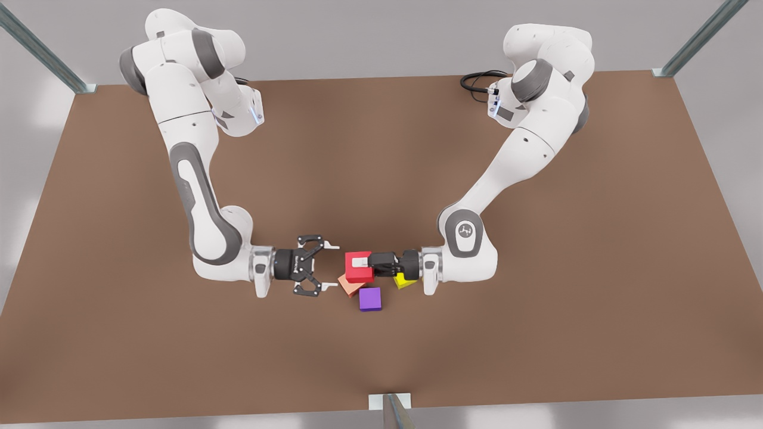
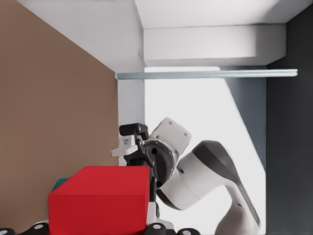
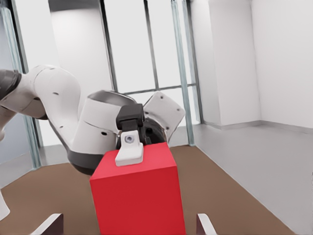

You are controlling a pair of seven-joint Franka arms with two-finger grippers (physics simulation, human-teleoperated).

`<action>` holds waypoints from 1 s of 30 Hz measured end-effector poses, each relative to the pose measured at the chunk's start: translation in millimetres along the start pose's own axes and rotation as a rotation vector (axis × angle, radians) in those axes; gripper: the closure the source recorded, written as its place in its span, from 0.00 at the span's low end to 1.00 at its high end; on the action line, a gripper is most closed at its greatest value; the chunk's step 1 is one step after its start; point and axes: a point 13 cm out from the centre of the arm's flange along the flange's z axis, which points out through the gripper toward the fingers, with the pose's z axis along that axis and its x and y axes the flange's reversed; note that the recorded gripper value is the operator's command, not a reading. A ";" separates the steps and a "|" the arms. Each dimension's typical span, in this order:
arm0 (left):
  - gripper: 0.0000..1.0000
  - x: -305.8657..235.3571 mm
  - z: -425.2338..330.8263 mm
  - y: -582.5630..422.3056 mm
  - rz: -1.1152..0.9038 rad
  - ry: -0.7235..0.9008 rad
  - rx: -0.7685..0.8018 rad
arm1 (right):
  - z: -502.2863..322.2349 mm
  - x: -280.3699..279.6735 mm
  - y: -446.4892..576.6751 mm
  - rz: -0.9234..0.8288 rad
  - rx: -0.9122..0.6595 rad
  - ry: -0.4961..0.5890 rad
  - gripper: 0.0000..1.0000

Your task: Pick up red wooden cube and pass to hand red wooden cube and place in blue wooden cube

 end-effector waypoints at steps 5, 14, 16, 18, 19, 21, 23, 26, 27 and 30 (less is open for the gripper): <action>0.38 0.4 1.3 3.4 0.028 -0.001 0.003 | 9.5 -2.0 -6.2 -0.045 0.012 -0.024 0.00; 0.38 7.0 30.2 0.5 0.079 0.000 0.021 | 20.5 -6.0 -6.6 -0.100 0.023 -0.033 0.00; 0.38 7.6 34.8 0.9 0.086 -0.004 0.020 | 25.8 -6.8 -4.0 -0.108 0.019 -0.037 0.00; 0.38 6.9 35.6 1.6 0.093 -0.010 0.017 | 30.5 -7.4 -1.1 -0.115 0.015 -0.038 0.00; 0.38 6.7 36.0 1.8 0.096 -0.012 0.016 | 31.5 -7.8 -0.6 -0.119 0.015 -0.039 0.01; 0.38 7.1 37.4 2.1 0.100 -0.014 0.014 | 31.9 -7.9 -0.4 -0.125 0.015 -0.039 0.32; 0.38 6.6 37.5 2.6 0.104 -0.017 0.012 | 32.2 -8.0 -0.2 -0.131 0.014 -0.039 0.36; 0.24 6.3 37.7 2.9 0.110 -0.019 0.011 | 32.0 -7.7 -0.3 -0.138 0.014 -0.037 0.36; 0.14 6.5 37.8 3.1 0.112 -0.020 0.011 | 31.7 -7.6 -0.5 -0.140 0.015 -0.037 0.36; 0.00 7.3 38.8 2.7 0.109 -0.024 0.024 | 31.1 -7.4 -1.1 -0.145 0.016 -0.036 0.36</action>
